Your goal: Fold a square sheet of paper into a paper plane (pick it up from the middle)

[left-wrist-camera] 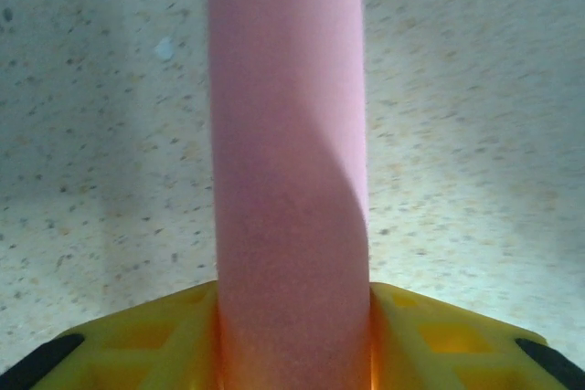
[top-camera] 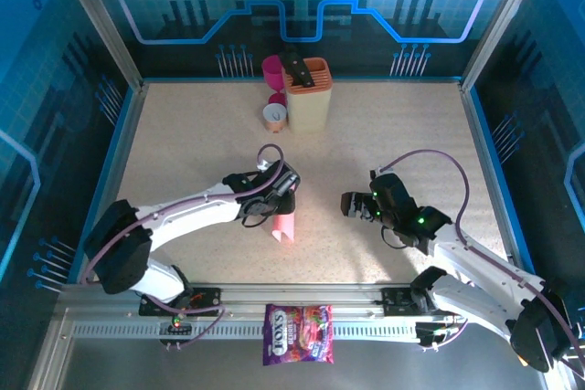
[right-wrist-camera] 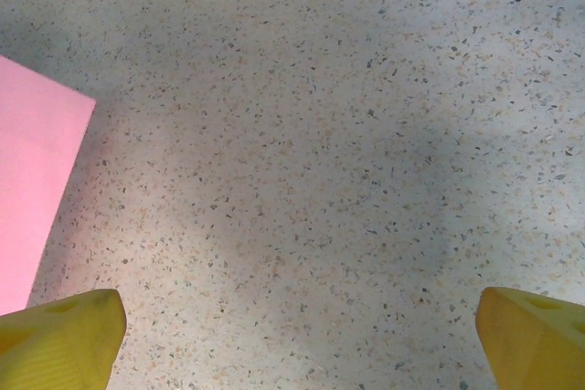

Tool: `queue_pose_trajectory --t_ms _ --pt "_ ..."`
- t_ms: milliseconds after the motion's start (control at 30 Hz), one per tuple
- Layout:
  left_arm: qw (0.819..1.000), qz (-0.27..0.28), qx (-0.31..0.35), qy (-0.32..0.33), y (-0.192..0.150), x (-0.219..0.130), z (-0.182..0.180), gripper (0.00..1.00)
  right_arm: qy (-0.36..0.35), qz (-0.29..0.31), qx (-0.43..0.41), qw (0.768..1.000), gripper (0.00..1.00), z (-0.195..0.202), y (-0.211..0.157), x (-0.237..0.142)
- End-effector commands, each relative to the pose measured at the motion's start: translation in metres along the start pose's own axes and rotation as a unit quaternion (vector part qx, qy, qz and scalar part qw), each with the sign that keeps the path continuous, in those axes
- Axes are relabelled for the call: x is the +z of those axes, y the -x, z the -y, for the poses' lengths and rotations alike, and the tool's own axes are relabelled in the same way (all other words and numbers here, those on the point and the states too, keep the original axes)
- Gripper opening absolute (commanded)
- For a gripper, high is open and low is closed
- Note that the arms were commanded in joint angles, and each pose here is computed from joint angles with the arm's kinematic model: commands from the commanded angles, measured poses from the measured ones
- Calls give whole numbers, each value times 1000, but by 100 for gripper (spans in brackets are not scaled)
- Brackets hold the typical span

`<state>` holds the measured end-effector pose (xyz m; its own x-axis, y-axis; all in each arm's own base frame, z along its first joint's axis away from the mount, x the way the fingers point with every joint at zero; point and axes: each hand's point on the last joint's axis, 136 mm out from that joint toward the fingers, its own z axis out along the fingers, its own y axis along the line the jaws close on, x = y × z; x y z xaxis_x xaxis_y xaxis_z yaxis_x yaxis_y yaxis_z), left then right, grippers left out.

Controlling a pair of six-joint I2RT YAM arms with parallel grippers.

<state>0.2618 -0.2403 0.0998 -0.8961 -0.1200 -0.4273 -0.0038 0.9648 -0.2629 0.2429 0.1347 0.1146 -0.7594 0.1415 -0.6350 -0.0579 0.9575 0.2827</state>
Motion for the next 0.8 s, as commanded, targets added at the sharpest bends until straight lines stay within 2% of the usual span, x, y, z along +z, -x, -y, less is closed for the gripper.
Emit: queue_pose_trajectory --t_ms 0,167,300,533,767 --pt "996 14 -1 -85 5 -13 29 43 3 8 17 1000 99 -1 6 1" --pt "979 33 -43 -199 12 -23 65 40 3 8 20 1000 99 1 13 1" --pt "967 29 -74 -240 10 -11 79 40 2 5 30 1000 99 6 17 2" --pt "963 35 -124 -238 -4 23 76 40 6 -8 36 999 99 12 15 4" --pt "975 39 -123 -182 -15 46 52 40 28 -36 25 999 99 7 5 9"
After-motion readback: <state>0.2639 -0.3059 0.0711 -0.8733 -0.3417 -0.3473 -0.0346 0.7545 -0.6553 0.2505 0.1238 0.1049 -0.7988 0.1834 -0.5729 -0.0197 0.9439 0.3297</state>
